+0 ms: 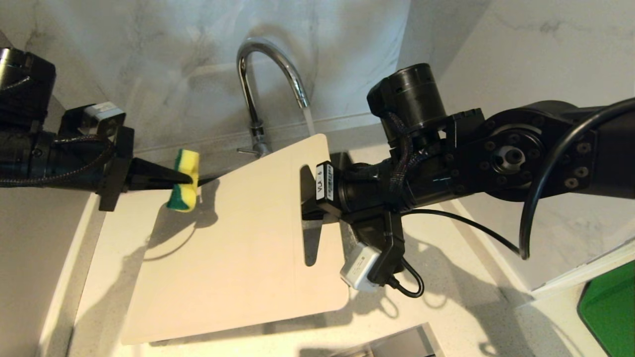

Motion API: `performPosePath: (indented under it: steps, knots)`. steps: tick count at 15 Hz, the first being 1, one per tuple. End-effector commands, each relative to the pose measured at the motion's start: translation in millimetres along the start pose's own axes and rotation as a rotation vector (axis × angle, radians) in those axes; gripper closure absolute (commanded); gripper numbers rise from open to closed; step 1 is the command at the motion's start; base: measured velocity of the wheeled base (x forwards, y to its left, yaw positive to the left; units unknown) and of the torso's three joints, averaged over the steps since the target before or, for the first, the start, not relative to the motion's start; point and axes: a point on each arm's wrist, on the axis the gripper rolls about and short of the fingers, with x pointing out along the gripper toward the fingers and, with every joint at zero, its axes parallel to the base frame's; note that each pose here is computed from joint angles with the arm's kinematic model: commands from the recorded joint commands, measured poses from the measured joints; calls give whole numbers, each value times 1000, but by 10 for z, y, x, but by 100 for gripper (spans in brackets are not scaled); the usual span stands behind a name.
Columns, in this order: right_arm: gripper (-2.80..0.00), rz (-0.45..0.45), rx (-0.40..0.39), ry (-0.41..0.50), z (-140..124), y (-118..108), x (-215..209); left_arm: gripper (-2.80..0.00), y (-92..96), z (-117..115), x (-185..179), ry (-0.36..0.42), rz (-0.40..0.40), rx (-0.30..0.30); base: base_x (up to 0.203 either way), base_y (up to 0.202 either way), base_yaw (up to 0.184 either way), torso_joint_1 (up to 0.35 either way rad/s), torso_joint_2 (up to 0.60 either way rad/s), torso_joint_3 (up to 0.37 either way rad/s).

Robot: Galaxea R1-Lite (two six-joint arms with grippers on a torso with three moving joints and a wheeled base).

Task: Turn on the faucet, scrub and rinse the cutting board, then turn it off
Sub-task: Scrub the cutting board underwater

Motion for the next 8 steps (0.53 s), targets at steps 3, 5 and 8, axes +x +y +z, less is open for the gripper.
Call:
performPosePath:
  steps: [3, 5, 8]
  knots:
    - [0, -22, -8, 28, -22, -33, -34, 0, -508, -473, 332, 61, 32, 92, 0, 0, 0, 0, 0, 0]
    - [0, -27, 1, 35, -24, -33, -34, 0, -421, -507, 429, 59, 95, 86, 0, 0, 0, 0, 0, 0]
    - [0, -23, 4, 41, -38, -18, -50, 0, -141, -506, 503, 38, 144, 94, 0, 0, 0, 0, 0, 0]
